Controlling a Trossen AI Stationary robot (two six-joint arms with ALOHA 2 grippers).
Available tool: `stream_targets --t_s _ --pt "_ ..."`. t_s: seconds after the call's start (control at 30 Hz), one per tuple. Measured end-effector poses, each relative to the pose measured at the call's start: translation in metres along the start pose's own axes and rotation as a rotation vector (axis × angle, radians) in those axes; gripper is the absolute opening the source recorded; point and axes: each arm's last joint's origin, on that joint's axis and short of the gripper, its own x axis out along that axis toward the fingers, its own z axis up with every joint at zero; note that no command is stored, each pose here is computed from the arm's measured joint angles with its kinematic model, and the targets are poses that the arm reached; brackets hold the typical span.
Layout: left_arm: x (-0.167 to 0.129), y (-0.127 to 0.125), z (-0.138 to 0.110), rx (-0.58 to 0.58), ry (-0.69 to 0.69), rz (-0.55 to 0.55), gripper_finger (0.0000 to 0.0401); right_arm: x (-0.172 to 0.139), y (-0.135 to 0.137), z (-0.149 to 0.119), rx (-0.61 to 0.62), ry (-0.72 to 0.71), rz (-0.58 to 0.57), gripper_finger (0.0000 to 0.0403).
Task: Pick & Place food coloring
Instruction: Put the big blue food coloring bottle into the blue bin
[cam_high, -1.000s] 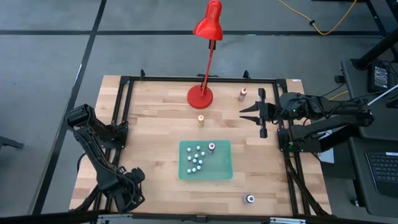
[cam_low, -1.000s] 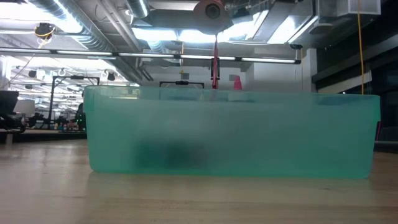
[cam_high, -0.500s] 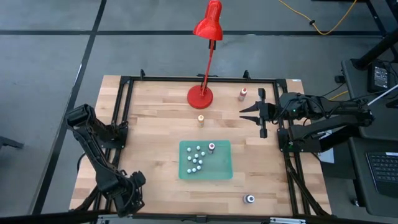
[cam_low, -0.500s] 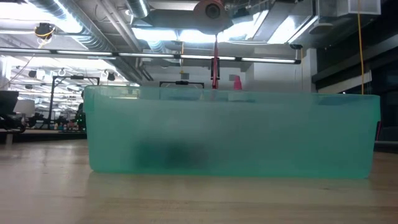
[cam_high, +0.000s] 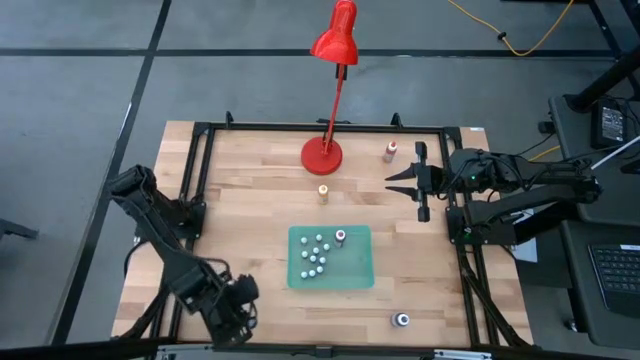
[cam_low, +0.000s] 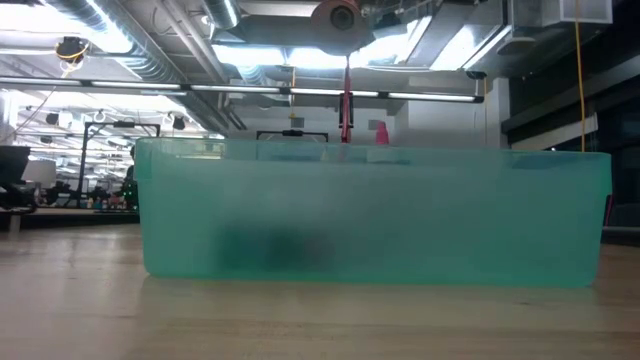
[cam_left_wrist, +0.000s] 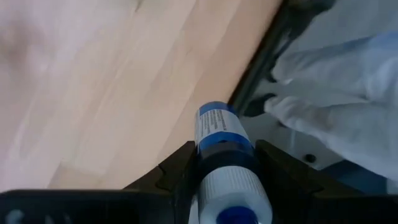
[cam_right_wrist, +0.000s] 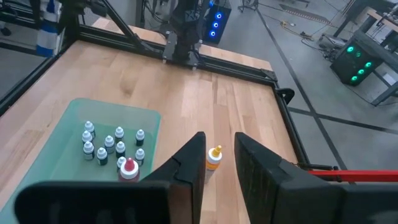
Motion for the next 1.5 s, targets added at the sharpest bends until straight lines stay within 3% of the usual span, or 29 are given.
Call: stream_targets --t_s 0.4,0.8,1.27,1.5 --pt "-0.043 -0.014 0.080 0.210 -0.176 -0.110 0.0143 0.000 0.000 0.000 0.000 0.000 0.000 0.0088" --pt "-0.068 0.005 0.148 0.348 -0.296 -0.094 0.0143 0.000 0.000 0.000 -0.005 0.001 0.000 0.0088" --pt "-0.075 0.024 0.179 0.391 -0.333 -0.080 0.0143 0.000 0.000 -0.001 -0.003 0.008 0.003 0.0087" --pt "-0.079 0.007 0.199 0.526 -0.372 -0.066 0.0143 0.000 0.000 -0.001 -0.002 0.009 0.003 0.0087"
